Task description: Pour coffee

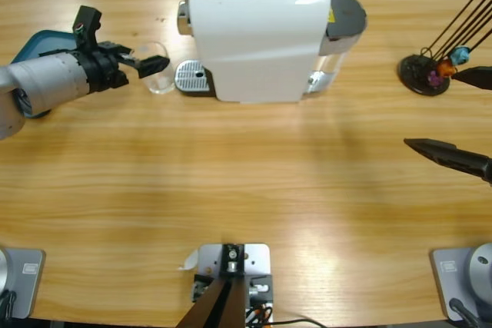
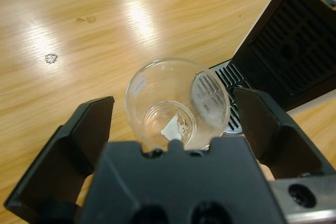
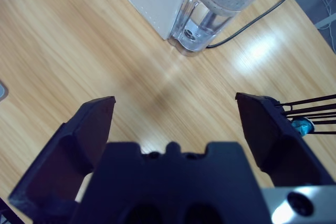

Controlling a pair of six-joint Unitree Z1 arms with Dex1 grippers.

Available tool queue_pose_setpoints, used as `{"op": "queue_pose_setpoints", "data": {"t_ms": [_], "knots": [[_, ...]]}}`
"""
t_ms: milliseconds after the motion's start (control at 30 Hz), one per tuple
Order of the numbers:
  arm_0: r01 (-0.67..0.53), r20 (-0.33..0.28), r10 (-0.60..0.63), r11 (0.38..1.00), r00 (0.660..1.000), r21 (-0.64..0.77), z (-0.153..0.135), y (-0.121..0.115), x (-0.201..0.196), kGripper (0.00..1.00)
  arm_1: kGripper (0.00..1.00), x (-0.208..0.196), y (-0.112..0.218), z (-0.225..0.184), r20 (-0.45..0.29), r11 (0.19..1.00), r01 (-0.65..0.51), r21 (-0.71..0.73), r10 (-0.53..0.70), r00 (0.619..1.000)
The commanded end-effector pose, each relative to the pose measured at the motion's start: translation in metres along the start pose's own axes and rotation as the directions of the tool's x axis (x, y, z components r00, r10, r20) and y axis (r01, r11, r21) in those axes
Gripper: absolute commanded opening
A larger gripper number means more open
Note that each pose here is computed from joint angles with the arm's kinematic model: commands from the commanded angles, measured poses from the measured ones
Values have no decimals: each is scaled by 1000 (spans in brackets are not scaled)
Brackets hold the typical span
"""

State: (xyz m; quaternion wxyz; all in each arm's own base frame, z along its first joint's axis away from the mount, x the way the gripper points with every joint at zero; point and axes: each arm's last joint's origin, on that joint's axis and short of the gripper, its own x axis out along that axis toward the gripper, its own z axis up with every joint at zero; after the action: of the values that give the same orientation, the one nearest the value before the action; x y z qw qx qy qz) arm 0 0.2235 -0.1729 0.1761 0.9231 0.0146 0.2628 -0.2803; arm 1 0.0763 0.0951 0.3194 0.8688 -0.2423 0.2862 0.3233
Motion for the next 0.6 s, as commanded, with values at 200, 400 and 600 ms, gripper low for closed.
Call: {"op": "queue_pose_setpoints", "data": {"t_ms": [200,400,600], "knots": [[-41,-55,42,999,998,23,-11,0,21,908,991,1,-1,-10,-10,1000,15,-4,-16,1000],[-38,-77,40,999,996,25,-16,0,23,531,991,1,-1,-10,-10,1000,15,-6,-16,1000],[-29,-80,31,999,996,28,-17,0,17,483,987,1,-1,-11,-9,1000,16,-5,-16,1000]]}}
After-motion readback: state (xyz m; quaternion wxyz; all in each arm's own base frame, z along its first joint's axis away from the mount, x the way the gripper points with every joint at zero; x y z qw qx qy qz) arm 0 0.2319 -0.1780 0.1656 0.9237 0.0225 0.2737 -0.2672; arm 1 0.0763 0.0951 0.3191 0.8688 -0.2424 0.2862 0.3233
